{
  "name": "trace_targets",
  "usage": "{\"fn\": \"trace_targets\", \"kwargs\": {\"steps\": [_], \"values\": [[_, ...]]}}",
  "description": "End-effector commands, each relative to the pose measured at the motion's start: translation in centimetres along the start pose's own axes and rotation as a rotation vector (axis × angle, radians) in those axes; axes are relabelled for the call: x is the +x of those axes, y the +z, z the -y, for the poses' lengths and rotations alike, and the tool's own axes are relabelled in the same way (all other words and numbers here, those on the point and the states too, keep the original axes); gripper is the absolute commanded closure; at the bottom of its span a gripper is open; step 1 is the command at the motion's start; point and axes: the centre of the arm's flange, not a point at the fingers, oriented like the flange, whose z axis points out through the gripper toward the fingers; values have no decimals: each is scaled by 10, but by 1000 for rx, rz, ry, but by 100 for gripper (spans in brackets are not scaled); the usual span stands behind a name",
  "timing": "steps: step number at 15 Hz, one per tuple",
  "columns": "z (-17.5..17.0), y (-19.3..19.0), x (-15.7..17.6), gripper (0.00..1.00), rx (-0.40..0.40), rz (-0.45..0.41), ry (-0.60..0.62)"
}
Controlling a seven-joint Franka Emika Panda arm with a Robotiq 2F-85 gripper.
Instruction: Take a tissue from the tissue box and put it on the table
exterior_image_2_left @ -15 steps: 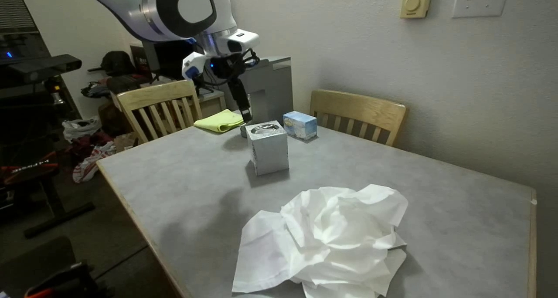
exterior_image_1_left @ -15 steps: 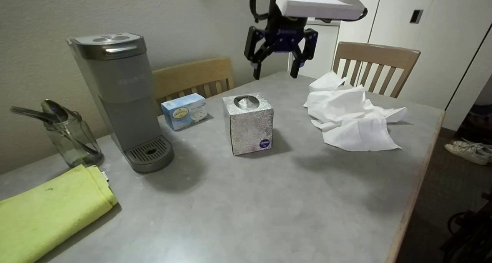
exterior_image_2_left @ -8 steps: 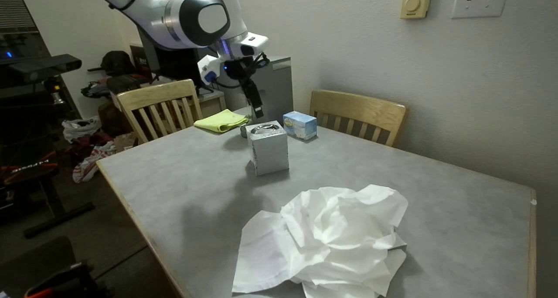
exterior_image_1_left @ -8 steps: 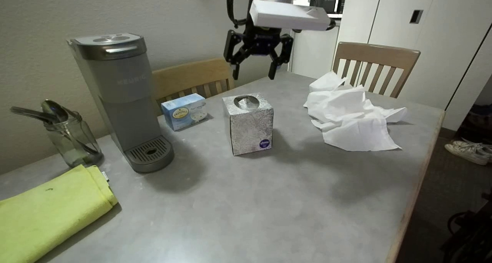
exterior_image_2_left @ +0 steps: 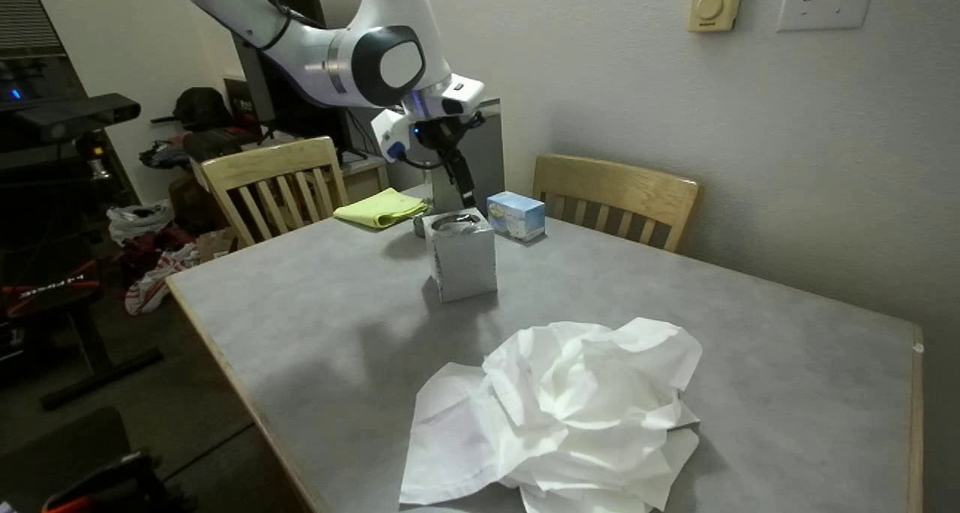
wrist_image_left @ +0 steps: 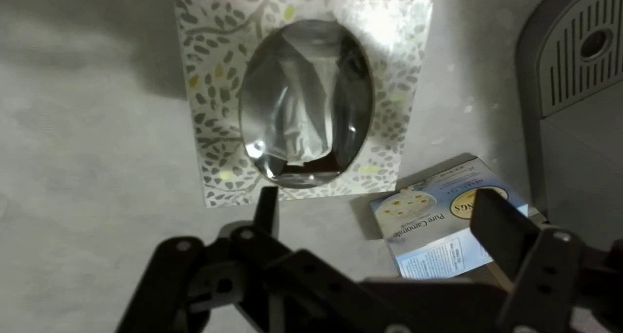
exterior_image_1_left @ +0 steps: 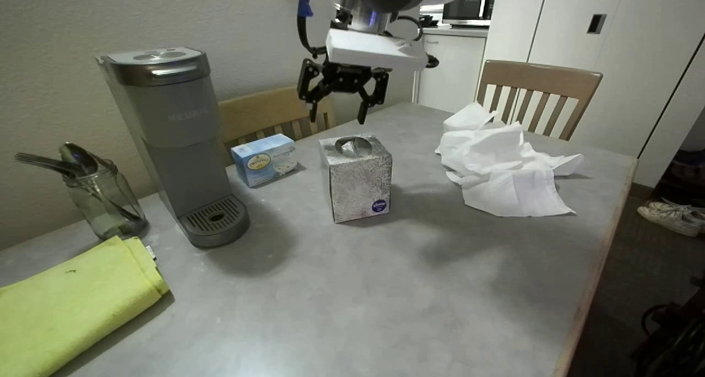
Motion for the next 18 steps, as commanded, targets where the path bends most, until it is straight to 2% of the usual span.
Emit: {"fn": "trace_targets", "kwargs": {"steps": [1, 2, 3, 7, 11, 16, 17, 18], "values": [[10, 9, 19, 0, 21, 9, 4], [11, 3, 20, 0, 42, 14, -11], [6, 6, 8, 0, 21, -1, 11], [9, -1, 11, 0, 29, -8, -5], [4, -2, 9, 0, -5, 41, -6], [0, -8, 16, 0, -11, 89, 4], [0, -9, 17, 25, -13, 93, 5], [0, -10, 19, 27, -15, 95, 5]]}}
